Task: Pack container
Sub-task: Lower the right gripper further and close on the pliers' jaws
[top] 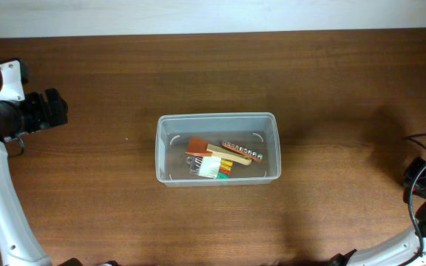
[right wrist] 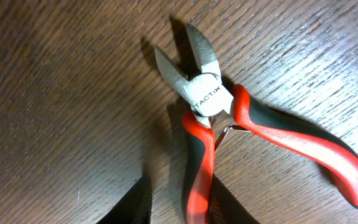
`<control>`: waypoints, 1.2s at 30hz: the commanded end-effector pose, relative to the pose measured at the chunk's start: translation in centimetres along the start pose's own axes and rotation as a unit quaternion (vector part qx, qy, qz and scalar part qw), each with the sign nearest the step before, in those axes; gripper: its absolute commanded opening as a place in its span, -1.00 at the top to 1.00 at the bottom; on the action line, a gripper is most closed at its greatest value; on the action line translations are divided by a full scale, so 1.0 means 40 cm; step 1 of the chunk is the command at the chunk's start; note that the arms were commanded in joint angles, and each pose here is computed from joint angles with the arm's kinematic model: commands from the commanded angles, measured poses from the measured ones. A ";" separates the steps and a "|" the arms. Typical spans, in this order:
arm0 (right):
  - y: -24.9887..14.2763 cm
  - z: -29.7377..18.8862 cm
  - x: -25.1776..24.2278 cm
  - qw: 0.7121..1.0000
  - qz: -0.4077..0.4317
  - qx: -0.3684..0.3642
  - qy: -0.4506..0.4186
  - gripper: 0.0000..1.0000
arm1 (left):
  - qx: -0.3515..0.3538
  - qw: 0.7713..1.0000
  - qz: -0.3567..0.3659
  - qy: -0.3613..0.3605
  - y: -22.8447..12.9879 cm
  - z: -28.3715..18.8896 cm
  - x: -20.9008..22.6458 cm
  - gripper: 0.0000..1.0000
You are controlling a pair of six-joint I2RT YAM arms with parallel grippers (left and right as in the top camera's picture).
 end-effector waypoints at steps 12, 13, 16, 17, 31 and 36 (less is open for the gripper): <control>-0.012 0.019 -0.011 1.000 0.007 0.016 -0.025 0.63 | -0.010 1.000 -0.004 -0.004 0.009 -0.012 -0.002 -0.99; -0.012 0.019 -0.011 1.000 0.007 0.017 -0.025 0.65 | -0.010 1.000 -0.004 -0.004 0.009 -0.012 -0.002 -0.98; -0.013 0.019 -0.011 1.000 0.007 0.018 -0.025 0.71 | -0.010 1.000 -0.004 -0.004 0.009 -0.012 -0.002 -0.99; -0.013 0.019 -0.011 1.000 0.006 0.018 -0.025 0.72 | -0.010 1.000 -0.004 -0.004 0.009 -0.012 -0.001 -0.99; -0.013 0.013 -0.010 0.999 0.006 0.022 -0.024 0.73 | -0.010 1.000 -0.004 -0.004 0.009 -0.012 -0.002 -0.99; 0.008 -0.022 -0.013 1.000 0.005 0.017 -0.025 0.73 | -0.010 1.000 -0.004 -0.004 0.009 -0.012 -0.002 -0.99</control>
Point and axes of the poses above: each gripper's point midway between its finger pads, its own z axis out along the fingers, its own x axis along the line the jaws close on, y = z × x, the point moved 9 cm from there along -z, back along the fingers, and after that the axes turned 5 degrees about -z, right-handed, at the moved point
